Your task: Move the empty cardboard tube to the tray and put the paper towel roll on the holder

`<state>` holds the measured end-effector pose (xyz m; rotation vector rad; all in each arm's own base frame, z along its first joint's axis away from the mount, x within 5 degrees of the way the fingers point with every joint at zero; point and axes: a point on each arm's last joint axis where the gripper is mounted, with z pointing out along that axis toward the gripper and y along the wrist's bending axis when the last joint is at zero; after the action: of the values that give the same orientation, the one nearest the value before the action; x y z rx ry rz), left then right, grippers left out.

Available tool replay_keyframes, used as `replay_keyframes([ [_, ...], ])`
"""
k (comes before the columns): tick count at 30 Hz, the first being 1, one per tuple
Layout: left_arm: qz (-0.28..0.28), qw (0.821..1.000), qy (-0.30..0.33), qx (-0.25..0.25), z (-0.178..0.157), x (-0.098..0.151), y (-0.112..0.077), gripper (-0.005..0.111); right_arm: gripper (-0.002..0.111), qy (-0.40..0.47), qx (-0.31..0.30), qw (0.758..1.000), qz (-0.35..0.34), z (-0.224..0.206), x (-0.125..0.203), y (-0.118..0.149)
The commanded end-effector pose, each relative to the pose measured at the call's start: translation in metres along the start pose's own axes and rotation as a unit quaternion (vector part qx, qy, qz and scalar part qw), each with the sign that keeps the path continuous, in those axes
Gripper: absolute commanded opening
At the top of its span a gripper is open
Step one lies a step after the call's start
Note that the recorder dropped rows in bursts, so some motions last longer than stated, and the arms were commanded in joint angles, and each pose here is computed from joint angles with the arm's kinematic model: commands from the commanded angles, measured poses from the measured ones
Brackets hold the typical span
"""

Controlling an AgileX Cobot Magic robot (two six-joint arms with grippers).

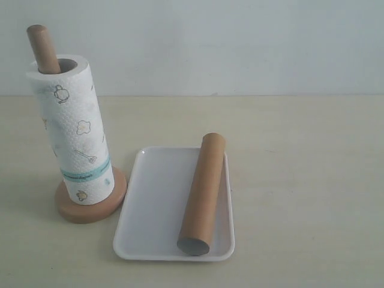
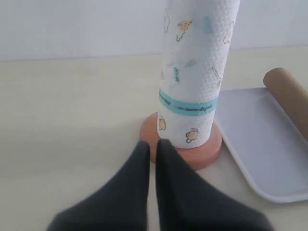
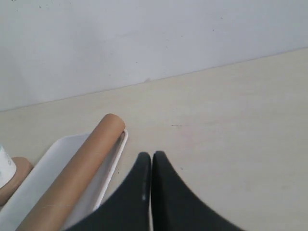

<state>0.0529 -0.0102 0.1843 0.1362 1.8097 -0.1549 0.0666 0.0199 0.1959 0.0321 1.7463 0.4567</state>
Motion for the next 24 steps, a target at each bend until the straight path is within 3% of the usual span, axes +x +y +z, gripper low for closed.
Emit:
replay_keyframes([
  [1, -0.002, 1.0, -0.008, 0.0, 0.0, -0.001, 0.0, 0.004, 0.0, -0.036, -0.008, 0.999, -0.006, -0.008, -0.003, 0.0],
  [6, -0.002, 1.0, -0.008, 0.0, 0.0, -0.001, 0.0, 0.004, 0.0, -0.043, -0.009, 0.998, -0.036, -0.01, -0.003, 0.001],
  [12, -0.002, 1.0, -0.008, 0.0, 0.0, -0.001, 0.0, 0.004, 0.0, 0.039, 0.017, 0.996, -0.084, -0.01, 0.011, -0.005],
  [24, -0.002, 1.0, -0.008, 0.0, 0.0, -0.001, 0.0, 0.004, 0.0, 0.046, 0.018, 0.993, -0.109, -0.014, 0.014, -0.006],
])
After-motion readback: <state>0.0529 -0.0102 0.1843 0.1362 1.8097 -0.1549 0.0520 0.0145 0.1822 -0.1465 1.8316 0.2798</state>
